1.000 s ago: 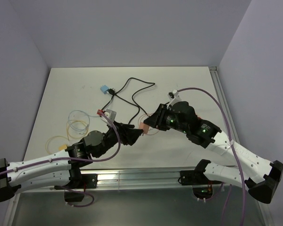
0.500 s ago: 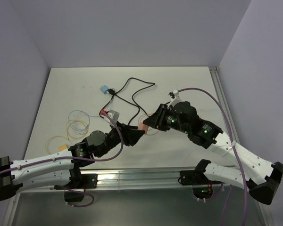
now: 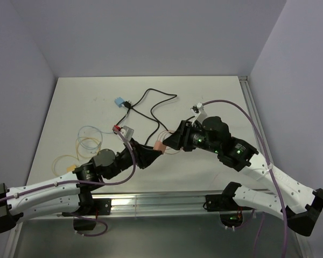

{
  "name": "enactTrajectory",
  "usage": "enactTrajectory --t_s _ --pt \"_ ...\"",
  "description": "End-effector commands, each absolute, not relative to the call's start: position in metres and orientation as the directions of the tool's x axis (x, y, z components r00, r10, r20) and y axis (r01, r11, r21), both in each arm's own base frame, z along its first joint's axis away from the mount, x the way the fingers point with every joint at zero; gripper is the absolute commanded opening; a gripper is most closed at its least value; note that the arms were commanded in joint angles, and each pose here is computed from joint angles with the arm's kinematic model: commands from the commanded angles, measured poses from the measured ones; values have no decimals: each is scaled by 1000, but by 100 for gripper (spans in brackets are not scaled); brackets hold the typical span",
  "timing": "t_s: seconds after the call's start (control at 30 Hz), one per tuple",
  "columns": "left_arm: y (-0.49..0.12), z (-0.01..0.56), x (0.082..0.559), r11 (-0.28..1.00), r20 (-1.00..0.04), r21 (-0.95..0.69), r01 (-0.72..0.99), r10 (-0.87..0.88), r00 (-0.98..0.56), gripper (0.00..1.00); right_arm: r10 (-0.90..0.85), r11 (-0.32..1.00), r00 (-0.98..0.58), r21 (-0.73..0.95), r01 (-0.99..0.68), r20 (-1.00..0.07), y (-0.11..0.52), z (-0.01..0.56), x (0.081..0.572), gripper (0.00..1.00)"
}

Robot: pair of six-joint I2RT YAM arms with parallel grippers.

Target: Insert the plug

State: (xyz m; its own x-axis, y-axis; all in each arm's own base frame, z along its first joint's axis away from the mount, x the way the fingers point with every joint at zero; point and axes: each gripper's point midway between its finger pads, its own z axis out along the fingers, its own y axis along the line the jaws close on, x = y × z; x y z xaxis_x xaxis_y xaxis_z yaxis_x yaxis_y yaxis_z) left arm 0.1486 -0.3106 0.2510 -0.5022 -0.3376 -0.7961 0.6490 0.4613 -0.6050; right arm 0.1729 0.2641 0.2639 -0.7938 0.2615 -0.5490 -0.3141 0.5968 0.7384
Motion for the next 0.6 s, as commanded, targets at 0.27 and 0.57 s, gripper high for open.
enactTrajectory --t_s 0.27,0.57 --pt "-294 279 135 406 -833 -550 730 -329 -445 0 172 447 -800 769 -457 -575 273 308 142 74" --pt "-293 282 149 486 -868 -496 719 -297 -398 0 190 508 -831 776 -373 -523 283 313 159 70"
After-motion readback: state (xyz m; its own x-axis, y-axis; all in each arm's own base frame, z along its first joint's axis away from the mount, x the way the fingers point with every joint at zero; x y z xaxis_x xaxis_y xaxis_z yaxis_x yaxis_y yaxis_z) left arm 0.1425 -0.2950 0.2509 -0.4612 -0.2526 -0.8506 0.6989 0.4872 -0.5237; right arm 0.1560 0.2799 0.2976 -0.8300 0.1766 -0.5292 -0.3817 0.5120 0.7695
